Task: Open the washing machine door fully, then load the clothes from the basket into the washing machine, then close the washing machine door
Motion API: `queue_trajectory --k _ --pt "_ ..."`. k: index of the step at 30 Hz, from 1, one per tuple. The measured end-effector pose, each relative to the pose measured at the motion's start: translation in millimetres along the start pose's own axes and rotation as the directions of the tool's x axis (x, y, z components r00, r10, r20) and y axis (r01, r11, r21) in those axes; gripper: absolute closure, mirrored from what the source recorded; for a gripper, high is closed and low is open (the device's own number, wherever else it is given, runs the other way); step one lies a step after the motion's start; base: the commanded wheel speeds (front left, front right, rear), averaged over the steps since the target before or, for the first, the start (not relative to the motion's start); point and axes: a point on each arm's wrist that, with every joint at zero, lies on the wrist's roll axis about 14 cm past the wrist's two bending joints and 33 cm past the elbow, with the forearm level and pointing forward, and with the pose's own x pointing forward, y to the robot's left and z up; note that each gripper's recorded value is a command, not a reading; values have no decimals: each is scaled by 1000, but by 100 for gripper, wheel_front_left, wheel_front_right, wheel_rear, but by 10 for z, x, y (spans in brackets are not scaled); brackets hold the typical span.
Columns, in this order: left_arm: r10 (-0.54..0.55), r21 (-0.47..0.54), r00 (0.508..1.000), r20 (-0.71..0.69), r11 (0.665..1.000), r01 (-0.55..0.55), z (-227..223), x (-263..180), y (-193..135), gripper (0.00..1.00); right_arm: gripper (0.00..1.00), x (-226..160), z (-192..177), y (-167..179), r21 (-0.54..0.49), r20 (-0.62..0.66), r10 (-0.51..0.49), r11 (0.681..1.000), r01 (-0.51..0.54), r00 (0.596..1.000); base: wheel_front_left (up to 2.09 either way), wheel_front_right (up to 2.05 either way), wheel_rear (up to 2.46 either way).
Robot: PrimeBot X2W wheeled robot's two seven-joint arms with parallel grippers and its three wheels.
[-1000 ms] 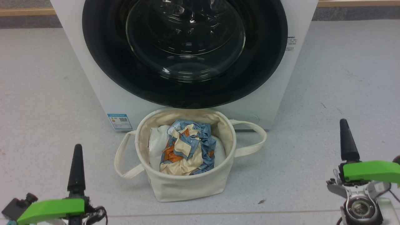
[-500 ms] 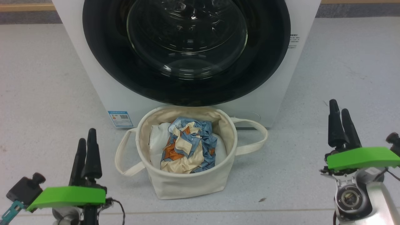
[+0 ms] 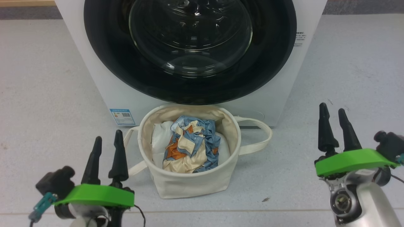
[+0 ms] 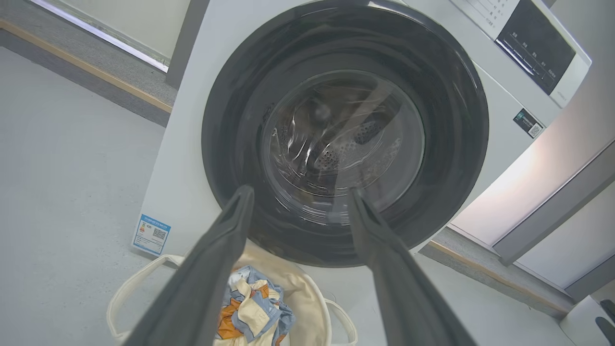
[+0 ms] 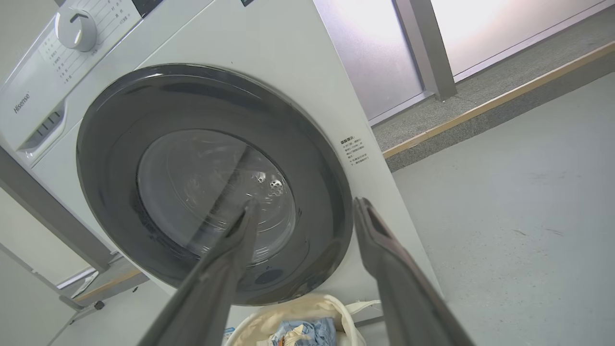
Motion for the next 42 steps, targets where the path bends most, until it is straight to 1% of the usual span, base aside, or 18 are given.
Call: queue_trajectory --k 5,12,18,29,37,42 --pt "24 87 999 -28 996 -22 -127 -16 44 0 0 -7 -105 -37 -28 -21 -19 999 18 1000 0 0 0" --pt "33 181 999 -17 983 -29 -145 -13 33 0 0 44 -176 14 -123 -37 2 992 -7 999 0 0 0" --pt "32 261 999 -19 965 -26 -201 -33 34 0 0 41 -264 3 -178 -57 -2 984 -8 998 0 0 0" --pt "33 393 999 -18 919 -23 -285 -28 48 0 0 36 -365 1 -304 -83 9 952 -34 997 0 0 0" --pt "31 449 999 -9 893 -24 -311 -56 71 0 0 44 -384 24 -386 -88 24 921 -56 996 0 0 0" --pt "28 497 1000 -4 868 -22 -322 -86 87 0 0 7 -446 -48 -432 -109 6 900 -53 994 0 0 0"
